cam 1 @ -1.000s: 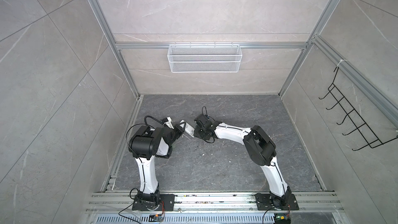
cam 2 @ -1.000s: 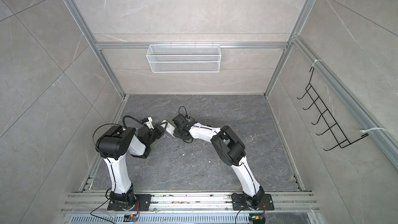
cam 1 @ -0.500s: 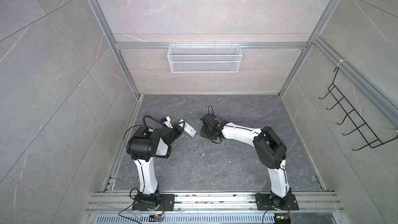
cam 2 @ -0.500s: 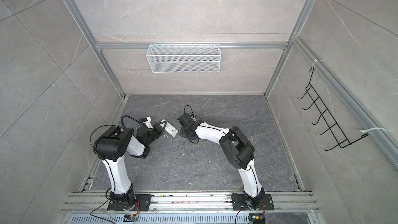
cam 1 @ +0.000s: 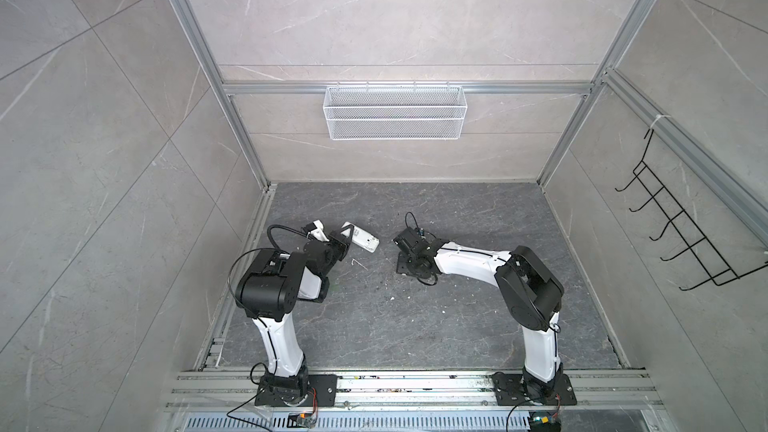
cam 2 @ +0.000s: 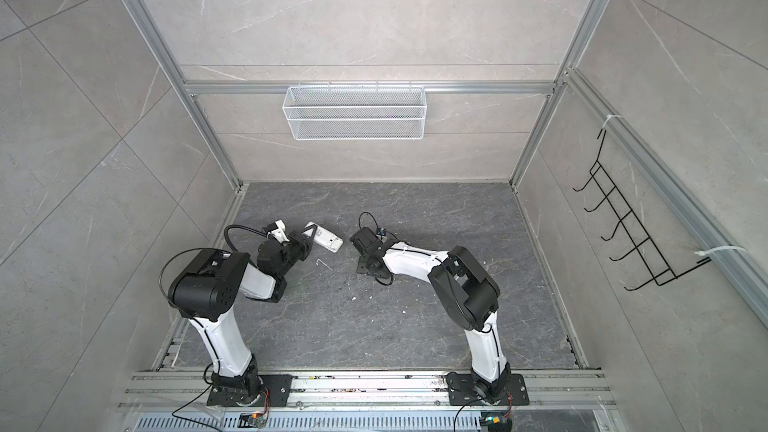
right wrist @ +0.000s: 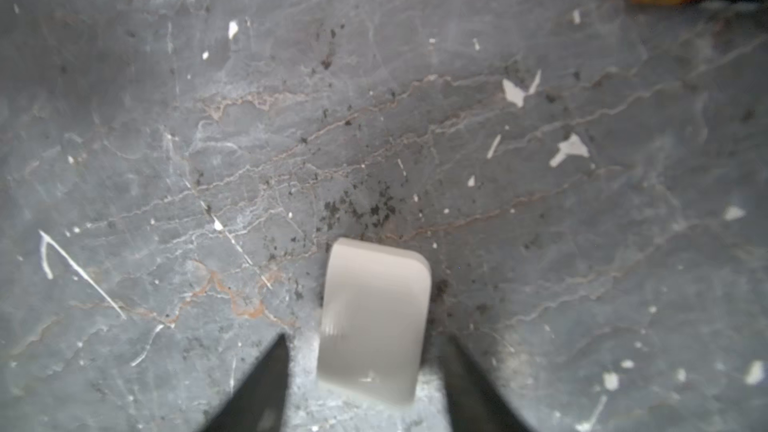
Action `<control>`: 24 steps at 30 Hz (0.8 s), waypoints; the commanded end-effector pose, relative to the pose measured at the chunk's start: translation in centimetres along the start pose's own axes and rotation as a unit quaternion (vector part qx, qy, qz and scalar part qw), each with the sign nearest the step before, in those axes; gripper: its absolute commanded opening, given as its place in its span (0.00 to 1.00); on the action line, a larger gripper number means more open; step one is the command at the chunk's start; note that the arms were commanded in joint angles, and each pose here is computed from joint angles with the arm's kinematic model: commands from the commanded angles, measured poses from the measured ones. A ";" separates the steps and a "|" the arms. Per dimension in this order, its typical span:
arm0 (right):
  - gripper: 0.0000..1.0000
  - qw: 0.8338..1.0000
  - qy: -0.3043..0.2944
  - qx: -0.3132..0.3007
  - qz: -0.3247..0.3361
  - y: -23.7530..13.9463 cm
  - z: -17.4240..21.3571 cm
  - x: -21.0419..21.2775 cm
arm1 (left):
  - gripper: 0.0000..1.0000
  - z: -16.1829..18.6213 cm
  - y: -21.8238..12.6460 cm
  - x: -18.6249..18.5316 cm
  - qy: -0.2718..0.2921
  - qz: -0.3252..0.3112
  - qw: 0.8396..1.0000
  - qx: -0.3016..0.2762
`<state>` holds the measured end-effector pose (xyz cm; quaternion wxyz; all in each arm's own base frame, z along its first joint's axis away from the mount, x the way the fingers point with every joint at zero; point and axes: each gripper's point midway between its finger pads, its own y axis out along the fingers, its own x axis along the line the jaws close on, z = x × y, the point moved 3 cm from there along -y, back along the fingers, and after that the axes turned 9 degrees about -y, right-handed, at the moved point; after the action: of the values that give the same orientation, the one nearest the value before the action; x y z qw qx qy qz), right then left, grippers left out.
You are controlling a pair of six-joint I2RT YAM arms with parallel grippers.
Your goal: Load the batteries into the remote control
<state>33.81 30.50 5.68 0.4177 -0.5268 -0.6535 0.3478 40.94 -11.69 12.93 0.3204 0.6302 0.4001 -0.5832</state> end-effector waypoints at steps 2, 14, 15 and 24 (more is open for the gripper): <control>0.75 0.999 -0.015 -0.027 -0.022 -3.4 -1.2 0.5 | 0.05 -0.5 0.0 -3.4 -0.013 0.045 0.999 -0.003; 0.80 0.919 0.085 -0.166 -0.347 -13.0 -6.4 5.0 | 0.09 1.9 2.0 -7.9 -0.089 0.103 0.990 0.039; 0.80 0.904 0.106 -0.177 -0.376 -13.5 -6.8 5.2 | 0.09 2.0 2.1 -8.0 -0.102 0.105 0.988 0.046; 0.78 0.850 0.158 -0.195 -0.464 -14.4 -8.5 6.5 | 0.09 2.5 1.9 -10.1 -0.149 0.131 0.978 0.060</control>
<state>34.96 32.96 20.73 0.5103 -0.3335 -0.7910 -0.0510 41.92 -15.68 18.39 0.3837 0.5791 0.2784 -0.6632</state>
